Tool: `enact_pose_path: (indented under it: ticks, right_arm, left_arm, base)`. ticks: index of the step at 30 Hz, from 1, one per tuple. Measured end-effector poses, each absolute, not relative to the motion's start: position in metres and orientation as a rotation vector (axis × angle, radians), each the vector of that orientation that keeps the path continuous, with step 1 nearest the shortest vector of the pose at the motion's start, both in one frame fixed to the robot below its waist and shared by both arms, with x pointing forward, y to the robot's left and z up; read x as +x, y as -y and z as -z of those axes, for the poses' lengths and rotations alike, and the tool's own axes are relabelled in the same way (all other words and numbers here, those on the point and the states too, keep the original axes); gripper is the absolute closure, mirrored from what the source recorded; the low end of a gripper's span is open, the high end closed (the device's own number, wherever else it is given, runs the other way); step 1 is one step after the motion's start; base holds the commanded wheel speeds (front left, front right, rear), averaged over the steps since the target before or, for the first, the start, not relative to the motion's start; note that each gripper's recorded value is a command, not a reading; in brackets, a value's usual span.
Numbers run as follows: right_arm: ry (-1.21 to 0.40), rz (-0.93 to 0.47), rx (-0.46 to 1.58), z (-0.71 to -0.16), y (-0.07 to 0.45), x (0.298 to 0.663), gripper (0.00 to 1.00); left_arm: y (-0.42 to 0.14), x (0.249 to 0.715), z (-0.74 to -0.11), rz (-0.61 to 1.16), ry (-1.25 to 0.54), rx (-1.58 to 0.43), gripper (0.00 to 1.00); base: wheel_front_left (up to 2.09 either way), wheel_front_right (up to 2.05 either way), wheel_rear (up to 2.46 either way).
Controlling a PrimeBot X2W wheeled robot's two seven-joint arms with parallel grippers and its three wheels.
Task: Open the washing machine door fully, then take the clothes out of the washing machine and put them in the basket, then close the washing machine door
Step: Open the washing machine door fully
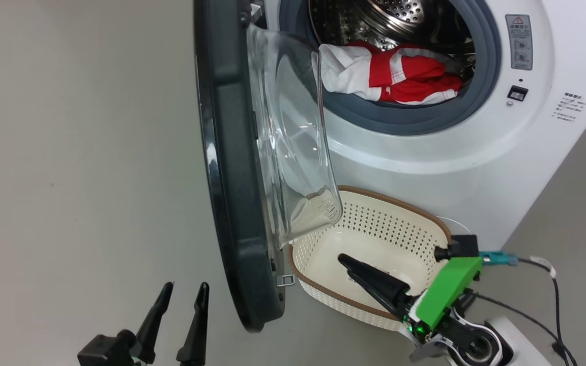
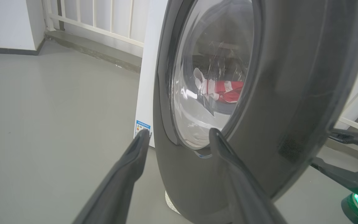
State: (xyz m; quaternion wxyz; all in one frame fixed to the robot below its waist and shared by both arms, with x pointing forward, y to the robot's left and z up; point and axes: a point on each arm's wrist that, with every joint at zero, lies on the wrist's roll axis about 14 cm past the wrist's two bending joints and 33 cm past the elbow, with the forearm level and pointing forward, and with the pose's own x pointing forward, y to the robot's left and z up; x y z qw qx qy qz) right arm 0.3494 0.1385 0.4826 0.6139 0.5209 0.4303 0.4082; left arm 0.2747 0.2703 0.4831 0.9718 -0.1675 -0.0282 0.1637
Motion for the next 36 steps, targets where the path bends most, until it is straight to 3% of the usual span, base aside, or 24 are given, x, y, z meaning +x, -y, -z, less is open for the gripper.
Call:
enact_pose_path:
  ticks: [23, 36]
  right_arm:
    - [-0.842, -0.568, 1.177, -0.426, -0.051, 0.373, 0.00]
    - [-0.661, -0.456, 0.964, -0.409, -0.011, 0.386, 0.00]
  left_arm:
    - [-0.264, 0.281, -0.480, -0.304, 0.050, -0.348, 0.00]
    - [-0.263, 0.284, -0.482, -0.296, 0.054, -0.349, 0.00]
  base:
    - [0.00, 0.00, 0.00]
    - [0.00, 0.00, 0.00]
